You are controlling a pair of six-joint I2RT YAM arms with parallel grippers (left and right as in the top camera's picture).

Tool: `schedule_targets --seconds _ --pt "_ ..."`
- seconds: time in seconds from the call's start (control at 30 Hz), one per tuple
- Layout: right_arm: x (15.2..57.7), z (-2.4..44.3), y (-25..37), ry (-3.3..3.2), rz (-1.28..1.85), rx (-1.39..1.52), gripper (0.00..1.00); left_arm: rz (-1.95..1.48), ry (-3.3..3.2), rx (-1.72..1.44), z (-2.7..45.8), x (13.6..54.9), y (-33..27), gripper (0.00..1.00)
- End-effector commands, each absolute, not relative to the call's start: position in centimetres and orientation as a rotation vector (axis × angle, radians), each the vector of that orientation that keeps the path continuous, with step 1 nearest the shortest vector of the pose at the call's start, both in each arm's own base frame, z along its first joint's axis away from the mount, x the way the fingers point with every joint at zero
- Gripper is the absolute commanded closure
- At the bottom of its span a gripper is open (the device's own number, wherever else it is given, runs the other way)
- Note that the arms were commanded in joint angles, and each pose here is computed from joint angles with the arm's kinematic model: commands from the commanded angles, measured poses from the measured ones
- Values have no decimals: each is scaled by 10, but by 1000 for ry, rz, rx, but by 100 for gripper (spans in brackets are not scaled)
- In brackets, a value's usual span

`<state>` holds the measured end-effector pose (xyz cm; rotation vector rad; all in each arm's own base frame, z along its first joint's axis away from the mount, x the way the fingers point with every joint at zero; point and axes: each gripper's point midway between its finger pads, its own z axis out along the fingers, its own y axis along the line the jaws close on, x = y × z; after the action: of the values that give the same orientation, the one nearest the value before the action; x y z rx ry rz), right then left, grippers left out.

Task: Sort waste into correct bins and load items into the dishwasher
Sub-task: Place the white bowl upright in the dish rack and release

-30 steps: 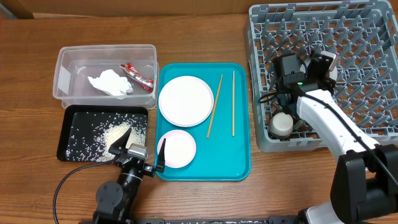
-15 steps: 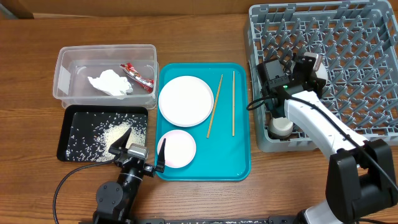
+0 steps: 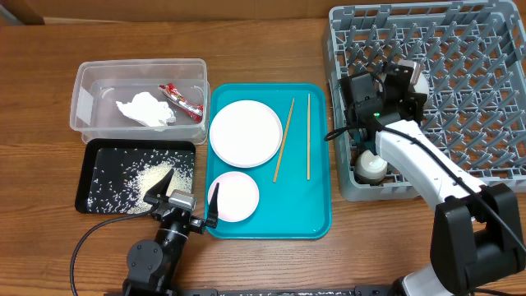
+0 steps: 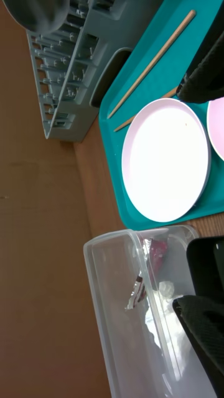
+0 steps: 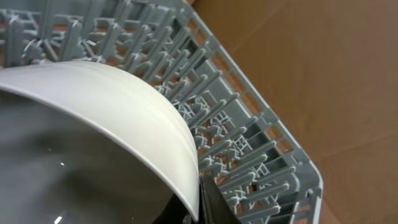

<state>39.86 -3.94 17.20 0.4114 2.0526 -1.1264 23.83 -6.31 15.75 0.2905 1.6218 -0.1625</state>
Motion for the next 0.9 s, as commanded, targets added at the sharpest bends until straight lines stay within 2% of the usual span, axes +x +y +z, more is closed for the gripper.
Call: schedule_targets --seconds 0.0,0.23,0.47,0.7,0.87 --pt "398 167 -38 2074 -1131 387 96 -165 1624 266 157 239 -60 0" --pt "393 194 -53 1941 -1306 412 96 -165 1624 266 157 239 -60 0" --pt "398 170 -52 2073 -1213 361 96 -166 1624 266 157 239 -60 0" --pt "391 146 -53 2151 -1294 279 96 -165 1624 266 157 239 -60 0" --pt "386 147 -36 2171 -1299 193 96 -165 1624 266 157 239 -60 0"
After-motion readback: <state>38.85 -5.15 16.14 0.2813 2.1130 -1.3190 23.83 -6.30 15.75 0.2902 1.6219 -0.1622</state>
